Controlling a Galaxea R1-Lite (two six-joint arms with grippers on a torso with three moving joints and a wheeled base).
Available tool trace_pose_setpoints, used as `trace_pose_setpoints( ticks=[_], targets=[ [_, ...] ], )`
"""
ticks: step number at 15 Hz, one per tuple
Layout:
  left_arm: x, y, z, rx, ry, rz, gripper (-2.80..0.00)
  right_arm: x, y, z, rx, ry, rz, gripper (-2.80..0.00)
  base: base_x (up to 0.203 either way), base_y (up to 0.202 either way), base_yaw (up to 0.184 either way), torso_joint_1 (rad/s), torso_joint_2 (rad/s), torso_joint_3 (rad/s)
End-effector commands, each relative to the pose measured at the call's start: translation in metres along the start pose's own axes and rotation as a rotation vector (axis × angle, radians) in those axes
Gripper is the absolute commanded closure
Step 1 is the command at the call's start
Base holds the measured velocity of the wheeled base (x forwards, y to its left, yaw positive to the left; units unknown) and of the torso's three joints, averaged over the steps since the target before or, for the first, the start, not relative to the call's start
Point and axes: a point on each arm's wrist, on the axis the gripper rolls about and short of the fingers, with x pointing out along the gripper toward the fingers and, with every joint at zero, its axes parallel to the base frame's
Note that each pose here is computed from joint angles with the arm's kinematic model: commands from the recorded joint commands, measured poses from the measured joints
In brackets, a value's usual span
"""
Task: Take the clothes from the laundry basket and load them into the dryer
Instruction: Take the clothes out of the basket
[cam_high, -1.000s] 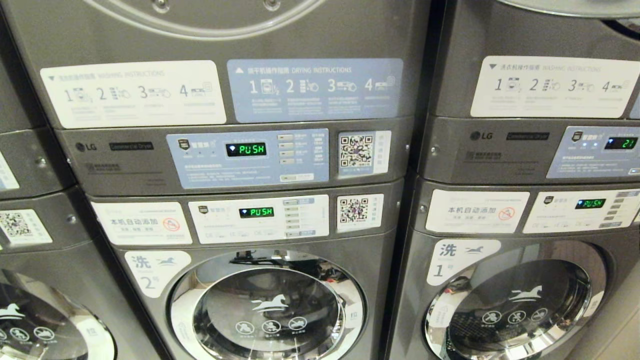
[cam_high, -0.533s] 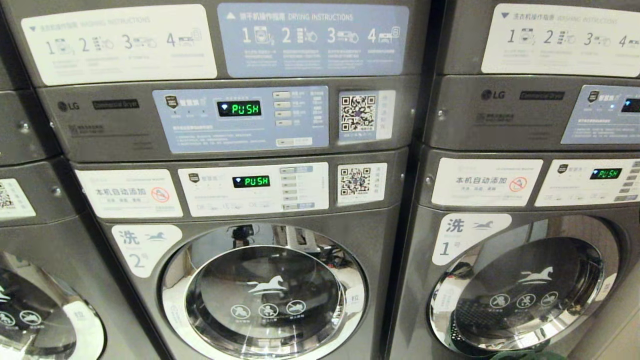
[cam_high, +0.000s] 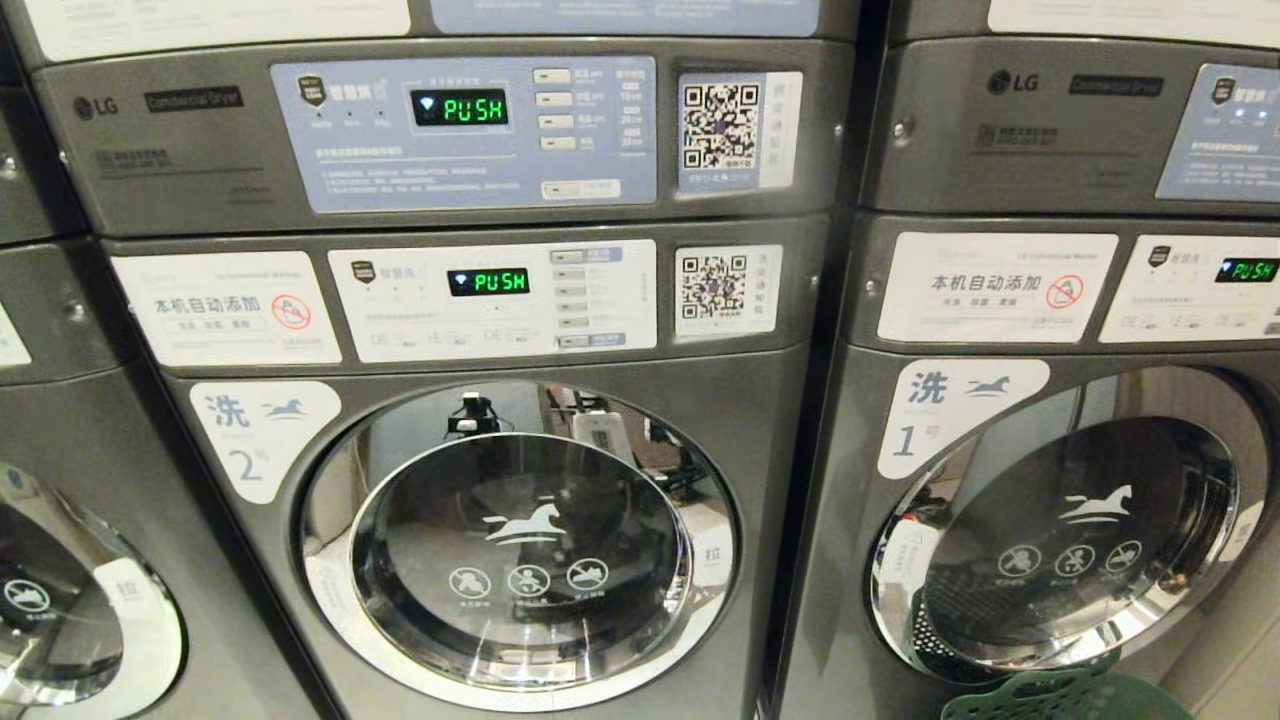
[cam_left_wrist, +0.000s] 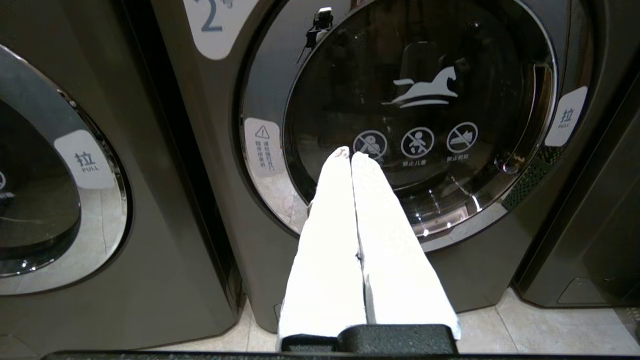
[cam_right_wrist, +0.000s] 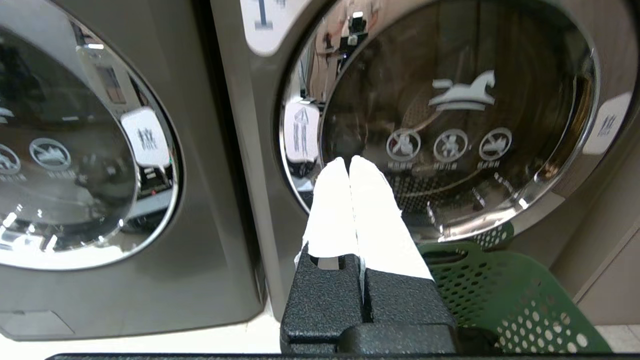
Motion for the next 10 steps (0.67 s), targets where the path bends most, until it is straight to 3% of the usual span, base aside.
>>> trace_pose_setpoints(
  ticks=[1, 5, 10],
  targets=[
    [-0.0002, 0.0, 0.0004, 0.0, -0.002, -0.001, 0.0, 0.0, 0.0, 0.0, 0.0, -0.001, 0.001, 0.0, 0.0, 0.0, 0.0, -0.118, 0.46, 0.339],
    [-0.0002, -0.0001, 0.0004, 0.006, -0.002, -0.004, 0.0, 0.0, 0.0, 0.0, 0.0, -0.001, 0.0, 0.0, 0.0, 0.0, 0.0, -0.094, 0.45, 0.354],
    [0.0, -0.0002, 0.0, 0.032, -0.001, -0.009, 0.0, 0.0, 0.0, 0.0, 0.0, -0.001, 0.001, 0.0, 0.0, 0.0, 0.0, 0.001, 0.04, 0.025]
  ],
)
